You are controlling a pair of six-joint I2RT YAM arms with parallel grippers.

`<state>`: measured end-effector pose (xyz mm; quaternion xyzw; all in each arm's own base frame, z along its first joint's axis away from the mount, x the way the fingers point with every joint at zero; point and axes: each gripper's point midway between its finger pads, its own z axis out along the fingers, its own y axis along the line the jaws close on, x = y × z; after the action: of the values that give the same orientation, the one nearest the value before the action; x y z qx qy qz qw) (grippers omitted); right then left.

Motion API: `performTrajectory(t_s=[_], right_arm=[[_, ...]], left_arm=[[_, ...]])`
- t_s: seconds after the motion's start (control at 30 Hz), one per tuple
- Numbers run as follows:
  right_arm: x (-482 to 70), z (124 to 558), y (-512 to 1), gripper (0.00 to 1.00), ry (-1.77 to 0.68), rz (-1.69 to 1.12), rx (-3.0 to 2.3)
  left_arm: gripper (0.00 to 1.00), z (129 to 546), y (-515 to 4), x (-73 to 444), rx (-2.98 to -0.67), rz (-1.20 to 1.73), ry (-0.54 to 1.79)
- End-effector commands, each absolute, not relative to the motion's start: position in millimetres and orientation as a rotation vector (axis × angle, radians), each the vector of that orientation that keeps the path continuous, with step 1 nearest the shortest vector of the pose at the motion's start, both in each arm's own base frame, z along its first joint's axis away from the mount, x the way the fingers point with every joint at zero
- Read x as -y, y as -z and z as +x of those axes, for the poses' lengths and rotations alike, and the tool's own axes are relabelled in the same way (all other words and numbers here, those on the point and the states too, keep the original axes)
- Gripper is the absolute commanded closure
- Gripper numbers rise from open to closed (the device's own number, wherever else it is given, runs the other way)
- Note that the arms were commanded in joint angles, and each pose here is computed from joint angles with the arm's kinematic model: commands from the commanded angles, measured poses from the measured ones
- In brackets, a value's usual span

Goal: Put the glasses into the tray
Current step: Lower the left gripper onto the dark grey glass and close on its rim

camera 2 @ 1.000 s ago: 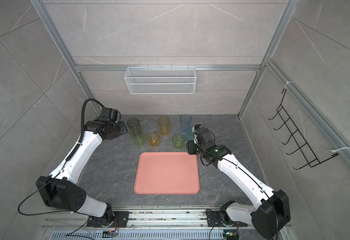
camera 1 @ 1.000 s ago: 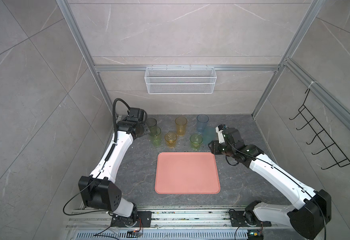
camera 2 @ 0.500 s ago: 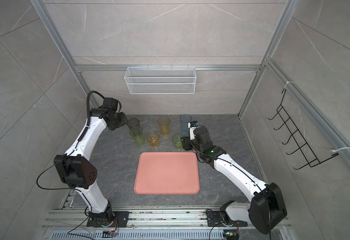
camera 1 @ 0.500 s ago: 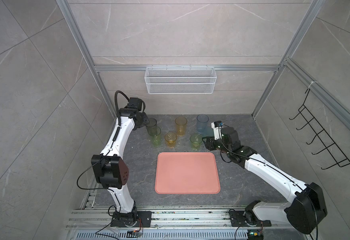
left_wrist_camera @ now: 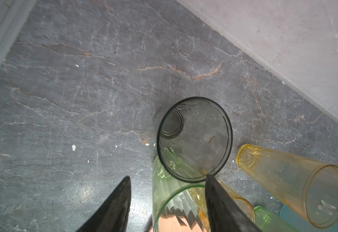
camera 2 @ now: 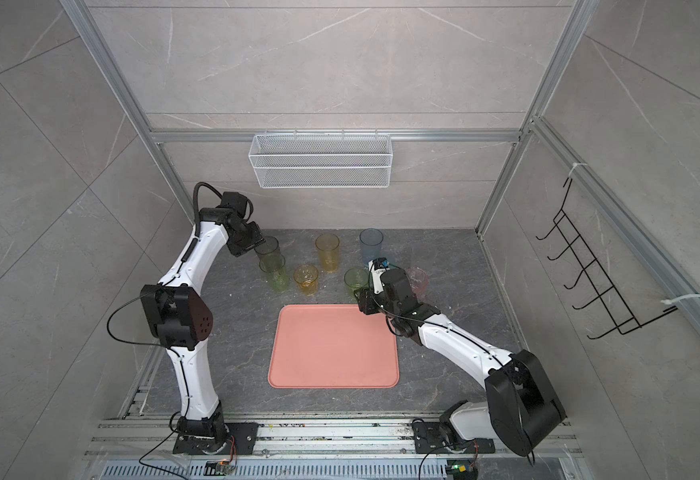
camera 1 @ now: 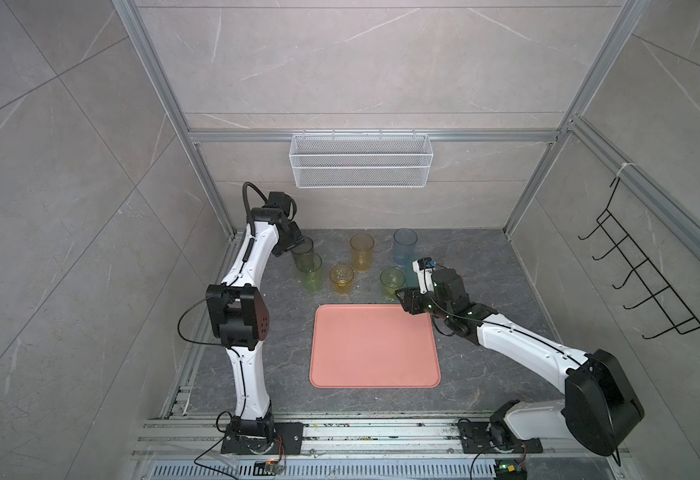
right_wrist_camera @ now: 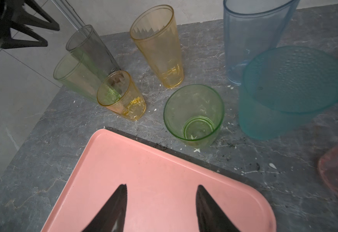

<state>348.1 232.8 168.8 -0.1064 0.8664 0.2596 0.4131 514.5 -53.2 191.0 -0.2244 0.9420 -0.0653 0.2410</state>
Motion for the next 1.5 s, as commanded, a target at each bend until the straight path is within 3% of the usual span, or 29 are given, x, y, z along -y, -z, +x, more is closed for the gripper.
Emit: performTrajectory(t_s=[0.0, 0.6, 0.97, 1.47], right_arm=[[-247, 351, -173, 0.43, -0.727, -0.274, -2.177], [-256, 349, -168, 0.42, -0.740, -0.282, -2.179], [-257, 351, -160, 0.42, -0.707, -0.278, -2.208], [-255, 352, -160, 0.41, -0.641, -0.288, -2.209]], left_arm=[[0.41, 513, -197, 49, -2.587, -0.652, 0.173], [0.50, 526, -167, 42, -2.612, -0.677, 0.147], [0.72, 533, -158, 38, -2.609, -0.687, 0.149], [0.86, 536, -149, 34, -2.616, -0.679, 0.127]])
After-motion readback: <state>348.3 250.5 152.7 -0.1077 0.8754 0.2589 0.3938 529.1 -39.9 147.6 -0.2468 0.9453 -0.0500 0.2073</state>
